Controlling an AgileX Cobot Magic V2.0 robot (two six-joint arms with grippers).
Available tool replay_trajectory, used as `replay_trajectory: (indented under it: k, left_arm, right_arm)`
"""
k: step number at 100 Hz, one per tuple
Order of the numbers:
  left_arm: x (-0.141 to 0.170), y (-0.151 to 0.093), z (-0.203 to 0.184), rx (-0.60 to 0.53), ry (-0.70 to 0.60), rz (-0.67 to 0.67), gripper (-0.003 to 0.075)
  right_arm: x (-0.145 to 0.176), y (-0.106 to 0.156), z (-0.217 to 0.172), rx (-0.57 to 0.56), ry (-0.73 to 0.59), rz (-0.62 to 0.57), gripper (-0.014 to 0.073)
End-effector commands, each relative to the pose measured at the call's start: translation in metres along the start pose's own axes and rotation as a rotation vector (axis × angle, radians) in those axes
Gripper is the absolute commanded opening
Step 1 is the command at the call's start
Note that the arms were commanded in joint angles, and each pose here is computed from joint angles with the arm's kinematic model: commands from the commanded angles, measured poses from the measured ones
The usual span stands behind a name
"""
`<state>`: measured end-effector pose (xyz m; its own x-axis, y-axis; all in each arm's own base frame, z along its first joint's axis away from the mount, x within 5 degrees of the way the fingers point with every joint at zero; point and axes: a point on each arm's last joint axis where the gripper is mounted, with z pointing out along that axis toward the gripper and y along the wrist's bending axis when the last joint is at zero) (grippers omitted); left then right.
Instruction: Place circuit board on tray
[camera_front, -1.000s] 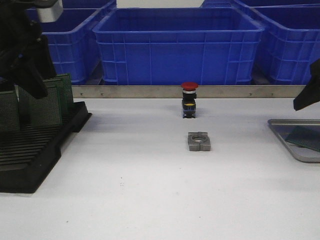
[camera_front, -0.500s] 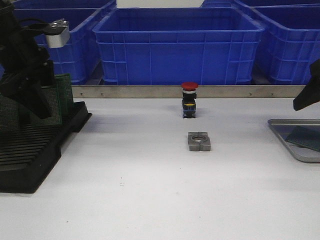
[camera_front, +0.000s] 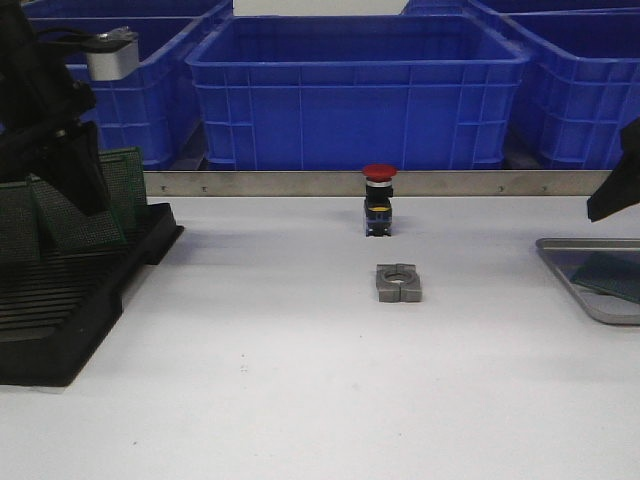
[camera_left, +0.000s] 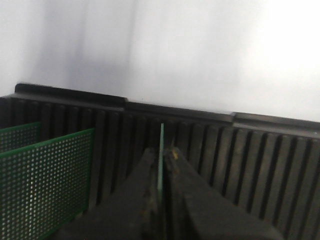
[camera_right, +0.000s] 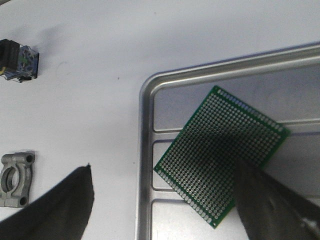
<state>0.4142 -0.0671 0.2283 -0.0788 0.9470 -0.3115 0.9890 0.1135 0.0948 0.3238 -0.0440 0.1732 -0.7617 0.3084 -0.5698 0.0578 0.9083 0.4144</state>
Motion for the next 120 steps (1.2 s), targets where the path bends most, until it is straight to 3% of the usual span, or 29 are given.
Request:
replay_trajectory:
  k: [1, 15, 33, 48, 87, 104, 120]
  left_arm:
    - [-0.017, -0.001, -0.039, -0.042, -0.054, 0.016, -0.002]
    - [-0.026, -0.001, -0.057, -0.048, -0.102, 0.002, -0.002]
    - [-0.051, -0.007, -0.07, -0.038, -0.318, -0.035, -0.002]
    - [-0.078, -0.016, -0.068, 0.003, -0.422, -0.017, -0.002]
    - [-0.161, -0.065, -0.048, 0.132, -0.475, 0.169, -0.002]
    - [-0.183, -0.084, -0.042, 0.17, -0.479, 0.23, -0.002]
    - [-0.192, -0.092, -0.041, 0.186, -0.485, 0.253, -0.002]
  right_arm:
    - [-0.014, 0.008, -0.012, -0.025, -0.06, -0.026, 0.0589]
    - [-0.013, 0.017, -0.017, -0.098, -0.045, -0.087, 0.0589]
    - [-0.017, 0.04, -0.035, -0.255, -0.073, -0.139, 0.0589]
    - [-0.018, 0.069, -0.051, -0.385, -0.14, -0.314, 0.0589]
    - [0.012, 0.152, -0.055, -0.579, -0.199, -0.931, 0.0589]
    - [0.023, 0.171, -0.051, -0.591, -0.213, -1.064, 0.0589]
    - [0.028, 0.178, -0.049, -0.594, -0.209, -1.096, 0.0589]
